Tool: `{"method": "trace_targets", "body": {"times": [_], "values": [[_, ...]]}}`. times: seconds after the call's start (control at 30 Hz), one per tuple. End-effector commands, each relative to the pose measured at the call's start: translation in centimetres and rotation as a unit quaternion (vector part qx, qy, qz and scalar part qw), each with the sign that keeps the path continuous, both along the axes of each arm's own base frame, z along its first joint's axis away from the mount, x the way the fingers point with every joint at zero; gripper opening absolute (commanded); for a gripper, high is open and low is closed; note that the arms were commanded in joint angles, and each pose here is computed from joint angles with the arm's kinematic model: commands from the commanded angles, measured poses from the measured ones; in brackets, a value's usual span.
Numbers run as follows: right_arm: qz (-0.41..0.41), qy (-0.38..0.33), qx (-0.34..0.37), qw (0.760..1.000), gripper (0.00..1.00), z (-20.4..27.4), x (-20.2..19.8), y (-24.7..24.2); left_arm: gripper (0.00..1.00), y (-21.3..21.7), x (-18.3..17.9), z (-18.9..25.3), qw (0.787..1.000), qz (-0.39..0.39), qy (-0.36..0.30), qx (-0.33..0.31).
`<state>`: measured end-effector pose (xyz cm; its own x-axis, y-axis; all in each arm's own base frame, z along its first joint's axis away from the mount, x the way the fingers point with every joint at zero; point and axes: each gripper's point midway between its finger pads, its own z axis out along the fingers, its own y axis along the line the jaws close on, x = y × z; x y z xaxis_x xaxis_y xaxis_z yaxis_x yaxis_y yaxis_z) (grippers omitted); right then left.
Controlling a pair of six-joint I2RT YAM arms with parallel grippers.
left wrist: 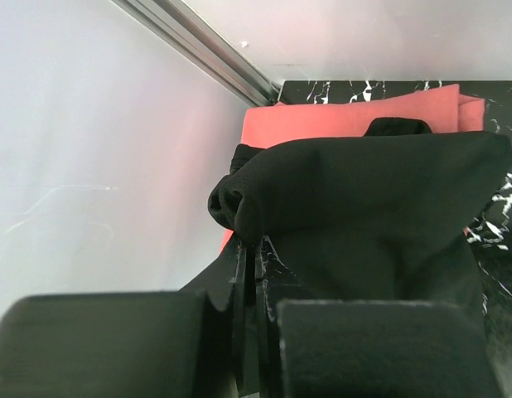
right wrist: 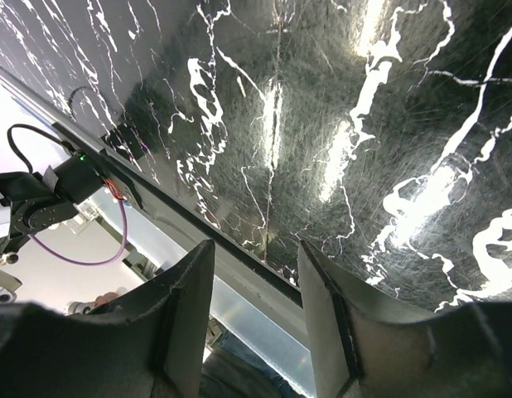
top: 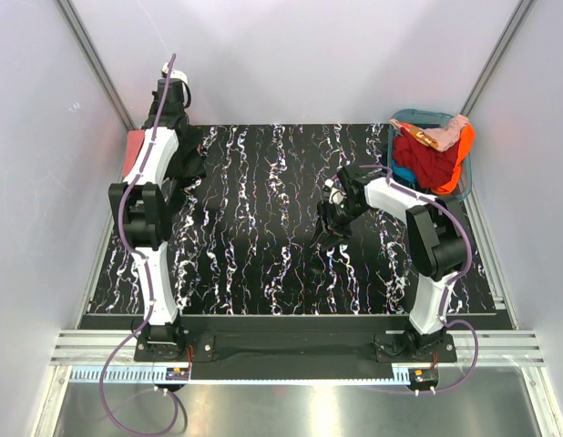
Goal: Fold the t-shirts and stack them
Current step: Neatly place the folded tshirt to the corner
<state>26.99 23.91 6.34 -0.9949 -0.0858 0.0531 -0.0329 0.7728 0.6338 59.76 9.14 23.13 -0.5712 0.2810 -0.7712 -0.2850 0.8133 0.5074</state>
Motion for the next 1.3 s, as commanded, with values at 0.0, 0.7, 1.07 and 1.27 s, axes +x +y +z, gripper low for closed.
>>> {"method": "trace_targets", "body": {"times": [0.0,0.7,1.07,1.27], "values": [[-0.002,-0.004,0.010,1.000,0.52,0.5,0.9,0.4,0.00,0.5,2.2,3.2,0.997,-0.004,-0.078,-0.002],[-0.006,0.047,0.006,0.999,0.52,-2.1,1.7,0.7,0.00,5.5,5.6,-1.4,0.993,0.054,-0.106,0.004],[-0.011,0.065,0.003,0.998,0.52,-3.1,2.1,0.7,0.00,7.7,6.8,-3.5,0.991,0.065,-0.116,0.002],[-0.014,0.074,0.003,0.997,0.52,-3.4,2.0,0.5,0.00,9.3,7.1,-3.8,0.990,0.067,-0.127,-0.012]]}}
